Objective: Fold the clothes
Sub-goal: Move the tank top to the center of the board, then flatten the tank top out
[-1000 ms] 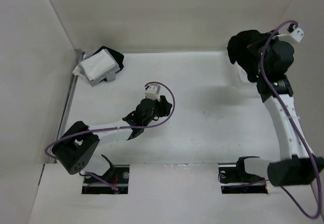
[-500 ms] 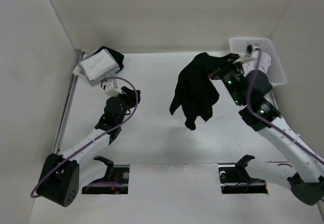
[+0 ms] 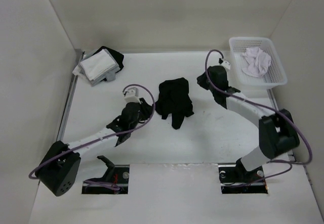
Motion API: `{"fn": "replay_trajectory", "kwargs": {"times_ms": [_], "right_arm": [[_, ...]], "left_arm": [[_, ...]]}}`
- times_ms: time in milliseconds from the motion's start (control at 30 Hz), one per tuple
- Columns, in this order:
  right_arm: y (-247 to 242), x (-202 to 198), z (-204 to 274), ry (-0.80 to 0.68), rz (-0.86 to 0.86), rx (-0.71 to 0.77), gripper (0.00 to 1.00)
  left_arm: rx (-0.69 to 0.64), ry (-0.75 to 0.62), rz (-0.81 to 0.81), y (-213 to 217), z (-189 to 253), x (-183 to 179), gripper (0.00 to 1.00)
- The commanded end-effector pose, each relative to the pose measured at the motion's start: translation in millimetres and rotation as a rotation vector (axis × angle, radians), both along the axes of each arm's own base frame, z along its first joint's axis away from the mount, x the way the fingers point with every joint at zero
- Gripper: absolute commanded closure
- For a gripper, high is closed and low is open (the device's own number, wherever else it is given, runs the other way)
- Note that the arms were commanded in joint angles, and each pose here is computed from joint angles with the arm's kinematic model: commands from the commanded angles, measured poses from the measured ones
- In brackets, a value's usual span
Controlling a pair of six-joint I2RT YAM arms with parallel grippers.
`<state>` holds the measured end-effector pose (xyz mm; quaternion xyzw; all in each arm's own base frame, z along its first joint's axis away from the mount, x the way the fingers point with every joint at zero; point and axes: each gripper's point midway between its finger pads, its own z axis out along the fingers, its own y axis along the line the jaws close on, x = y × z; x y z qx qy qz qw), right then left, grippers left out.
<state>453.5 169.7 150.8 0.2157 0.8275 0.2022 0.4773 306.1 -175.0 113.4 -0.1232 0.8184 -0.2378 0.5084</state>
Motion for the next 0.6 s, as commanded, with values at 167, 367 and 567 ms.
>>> {"fn": "replay_trajectory", "kwargs": {"times_ms": [167, 367, 567], "right_arm": [[14, -110, -63, 0.058, 0.081, 0.031, 0.84], [29, -141, -74, 0.065, 0.134, 0.099, 0.48], [48, -147, -86, 0.074, 0.19, 0.209, 0.44]], "left_arm": [[0.095, 0.064, -0.27, -116, -31, -50, 0.6], [0.147, 0.032, -0.35, -156, -31, -51, 0.51], [0.221, 0.056, -0.379, -175, -52, -56, 0.5]]}}
